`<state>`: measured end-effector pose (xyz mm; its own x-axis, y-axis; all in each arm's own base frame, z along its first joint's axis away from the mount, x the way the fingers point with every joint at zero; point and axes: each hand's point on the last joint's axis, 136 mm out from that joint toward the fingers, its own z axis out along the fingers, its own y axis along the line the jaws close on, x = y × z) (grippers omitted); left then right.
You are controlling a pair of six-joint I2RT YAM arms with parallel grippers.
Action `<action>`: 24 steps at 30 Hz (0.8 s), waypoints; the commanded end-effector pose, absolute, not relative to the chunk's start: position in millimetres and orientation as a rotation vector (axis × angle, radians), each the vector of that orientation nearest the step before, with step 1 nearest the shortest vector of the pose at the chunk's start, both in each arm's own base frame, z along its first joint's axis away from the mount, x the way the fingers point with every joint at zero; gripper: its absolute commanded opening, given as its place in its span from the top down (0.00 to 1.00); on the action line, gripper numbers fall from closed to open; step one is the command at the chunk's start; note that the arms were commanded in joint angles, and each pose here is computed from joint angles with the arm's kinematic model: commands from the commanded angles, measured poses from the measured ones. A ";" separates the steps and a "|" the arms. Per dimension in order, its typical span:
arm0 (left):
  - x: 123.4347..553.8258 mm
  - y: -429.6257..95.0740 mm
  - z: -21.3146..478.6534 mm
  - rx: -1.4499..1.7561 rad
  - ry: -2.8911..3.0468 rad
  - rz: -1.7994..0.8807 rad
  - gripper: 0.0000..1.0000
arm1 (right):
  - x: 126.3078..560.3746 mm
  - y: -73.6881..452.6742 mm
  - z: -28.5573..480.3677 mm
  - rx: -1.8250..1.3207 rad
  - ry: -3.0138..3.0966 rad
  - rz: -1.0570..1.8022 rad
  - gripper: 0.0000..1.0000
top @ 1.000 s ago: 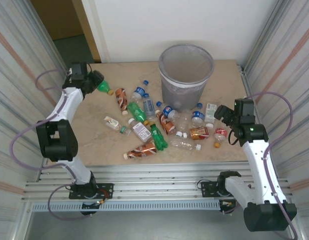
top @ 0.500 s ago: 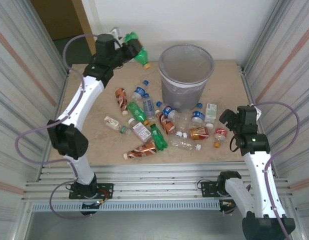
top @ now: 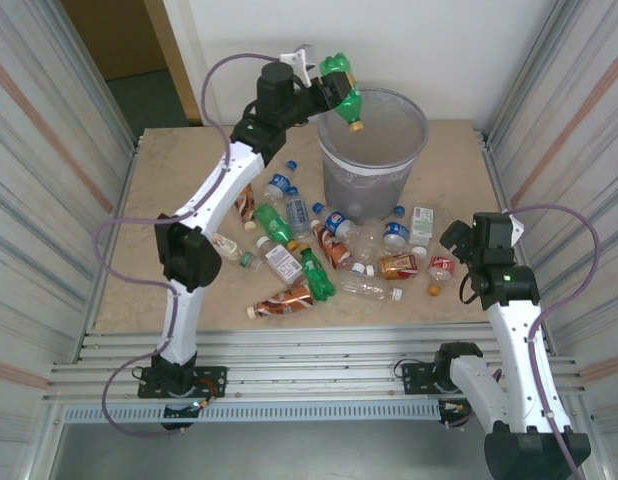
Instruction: Put the plastic bottles in the bin
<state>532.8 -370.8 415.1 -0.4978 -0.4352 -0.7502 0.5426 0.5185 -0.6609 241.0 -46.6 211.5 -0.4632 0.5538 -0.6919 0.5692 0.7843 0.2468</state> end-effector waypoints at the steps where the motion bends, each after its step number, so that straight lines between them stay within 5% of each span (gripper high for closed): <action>1: 534.3 -386.6 430.0 0.187 1.623 -1.194 0.55 | 240.6 -47.6 210.4 0.873 2.160 -0.014 0.02; 10: 540.0 -409.8 402.5 0.297 1.643 -1.160 0.50 | 237.1 -51.3 205.5 0.905 2.150 -0.031 0.02; 17: 539.4 -412.6 391.9 0.325 1.668 -1.145 0.23 | 227.8 -55.1 182.2 0.992 2.192 -0.036 0.02; 24: 537.1 -410.6 397.9 0.333 1.660 -1.136 0.13 | 217.0 -57.8 168.7 1.050 2.237 -0.019 0.02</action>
